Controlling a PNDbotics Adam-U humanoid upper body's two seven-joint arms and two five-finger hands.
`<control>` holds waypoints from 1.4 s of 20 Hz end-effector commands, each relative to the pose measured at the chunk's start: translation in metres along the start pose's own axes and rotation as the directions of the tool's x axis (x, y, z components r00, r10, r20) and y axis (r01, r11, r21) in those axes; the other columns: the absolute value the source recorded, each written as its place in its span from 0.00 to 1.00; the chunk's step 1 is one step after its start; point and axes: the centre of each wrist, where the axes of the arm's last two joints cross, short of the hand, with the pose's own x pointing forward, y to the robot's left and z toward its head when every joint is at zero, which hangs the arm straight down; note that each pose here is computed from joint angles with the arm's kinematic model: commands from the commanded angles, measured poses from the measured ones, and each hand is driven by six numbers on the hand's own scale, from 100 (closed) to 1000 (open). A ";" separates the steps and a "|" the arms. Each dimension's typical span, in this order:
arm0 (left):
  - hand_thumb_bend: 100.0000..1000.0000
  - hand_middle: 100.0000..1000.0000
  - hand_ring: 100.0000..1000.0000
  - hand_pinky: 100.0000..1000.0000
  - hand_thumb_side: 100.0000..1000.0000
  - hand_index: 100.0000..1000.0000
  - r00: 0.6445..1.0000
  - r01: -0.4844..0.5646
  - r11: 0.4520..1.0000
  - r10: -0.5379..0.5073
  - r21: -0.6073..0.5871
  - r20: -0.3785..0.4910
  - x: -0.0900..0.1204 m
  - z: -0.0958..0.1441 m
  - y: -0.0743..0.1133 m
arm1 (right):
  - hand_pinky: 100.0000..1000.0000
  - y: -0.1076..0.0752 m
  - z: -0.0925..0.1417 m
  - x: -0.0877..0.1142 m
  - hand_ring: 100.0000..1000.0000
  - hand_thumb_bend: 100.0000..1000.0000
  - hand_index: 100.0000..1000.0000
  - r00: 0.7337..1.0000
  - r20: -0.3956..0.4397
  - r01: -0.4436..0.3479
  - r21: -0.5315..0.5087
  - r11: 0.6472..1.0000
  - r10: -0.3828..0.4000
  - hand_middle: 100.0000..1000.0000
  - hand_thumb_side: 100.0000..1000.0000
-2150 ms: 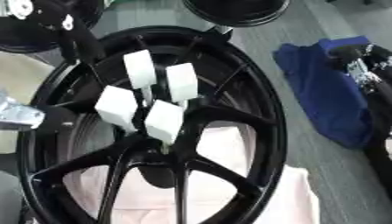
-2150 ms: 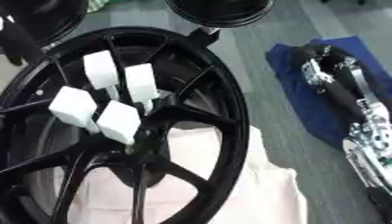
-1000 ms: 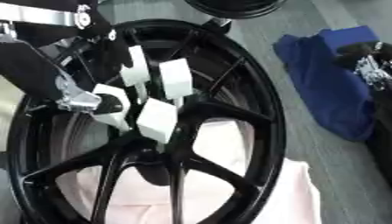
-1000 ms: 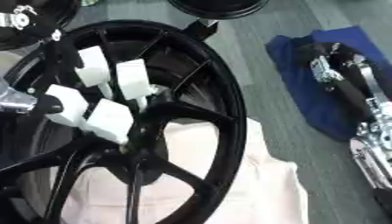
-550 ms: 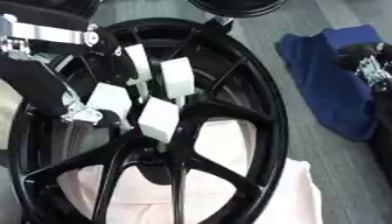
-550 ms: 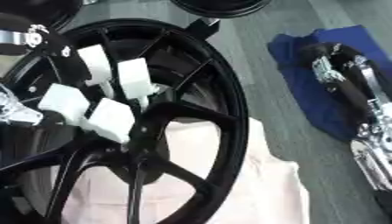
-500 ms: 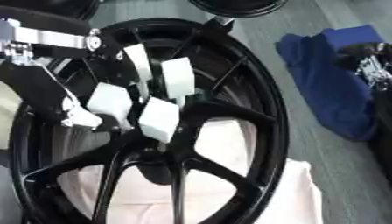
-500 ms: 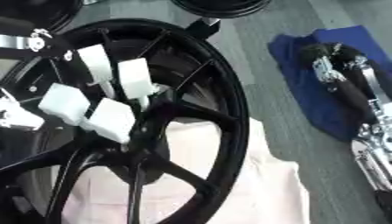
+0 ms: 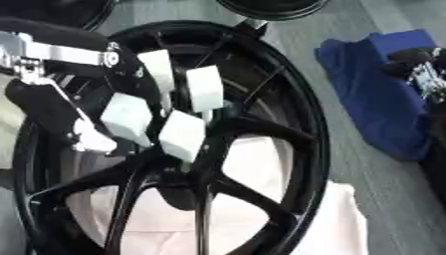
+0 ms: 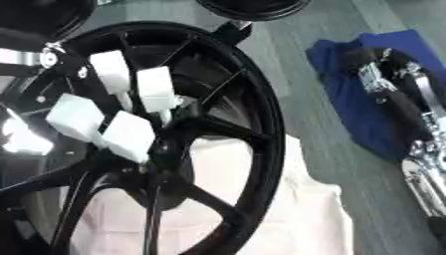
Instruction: Pull the pin out of the wheel hub.
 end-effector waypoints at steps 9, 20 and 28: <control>0.30 0.74 0.75 0.87 0.14 0.82 0.997 0.027 1.000 -0.026 0.002 -0.068 -0.010 0.006 0.000 | 0.83 -0.001 -0.001 0.007 0.67 0.00 0.62 1.000 0.021 -0.001 0.009 1.000 0.001 0.64 0.47; 0.29 0.68 0.70 0.86 0.12 0.80 0.996 0.047 0.999 -0.045 0.016 -0.082 -0.015 0.005 0.004 | 0.84 -0.001 -0.001 0.006 0.68 0.00 0.62 1.000 0.019 0.001 0.011 1.000 -0.002 0.64 0.47; 0.23 0.68 0.70 0.88 0.01 0.77 0.997 0.067 0.998 -0.067 0.008 0.025 -0.004 0.006 0.007 | 0.84 -0.001 -0.001 0.006 0.68 0.00 0.62 1.000 0.017 0.000 0.011 1.000 0.000 0.64 0.49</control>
